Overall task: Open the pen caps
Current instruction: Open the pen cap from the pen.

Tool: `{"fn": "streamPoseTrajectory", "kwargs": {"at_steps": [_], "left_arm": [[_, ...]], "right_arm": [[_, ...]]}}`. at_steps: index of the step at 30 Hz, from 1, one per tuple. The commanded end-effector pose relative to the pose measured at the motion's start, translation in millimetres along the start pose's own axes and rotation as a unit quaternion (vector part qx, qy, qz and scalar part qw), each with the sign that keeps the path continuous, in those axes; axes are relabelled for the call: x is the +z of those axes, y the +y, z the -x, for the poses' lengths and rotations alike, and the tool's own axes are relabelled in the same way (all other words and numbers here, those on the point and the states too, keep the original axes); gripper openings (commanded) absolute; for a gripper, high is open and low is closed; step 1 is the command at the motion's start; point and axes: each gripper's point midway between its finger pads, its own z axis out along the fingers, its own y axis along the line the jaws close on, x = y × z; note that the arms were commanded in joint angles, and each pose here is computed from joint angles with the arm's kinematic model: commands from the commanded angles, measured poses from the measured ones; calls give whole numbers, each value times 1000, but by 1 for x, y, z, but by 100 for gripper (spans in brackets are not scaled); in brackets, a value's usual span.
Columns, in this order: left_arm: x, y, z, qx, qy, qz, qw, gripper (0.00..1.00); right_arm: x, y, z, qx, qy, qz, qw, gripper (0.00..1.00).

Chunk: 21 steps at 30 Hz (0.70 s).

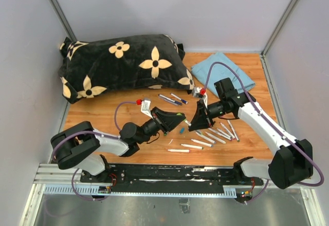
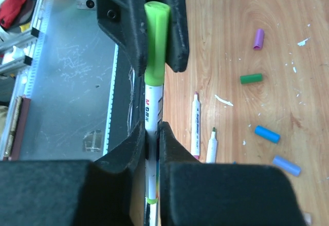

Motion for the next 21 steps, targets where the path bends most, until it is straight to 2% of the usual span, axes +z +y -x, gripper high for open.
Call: {"fn": "streamPoseTrajectory", "kwargs": {"at_steps": [1, 13, 17, 21], "left_arm": [[4, -40, 53, 23, -98, -57, 993, 0], [1, -29, 170, 74, -221, -5, 972, 0], [-7, -33, 179, 80, -225, -3, 971, 0], [-21, -16, 162, 84, -185, 44, 978, 0]], "right_arm": [[4, 11, 1, -3, -2, 18, 1000, 1], [7, 21, 0, 6, -4, 41, 999, 1], [7, 17, -4, 4, 4, 32, 999, 1], [11, 9, -14, -4, 30, 7, 1000, 1]]}}
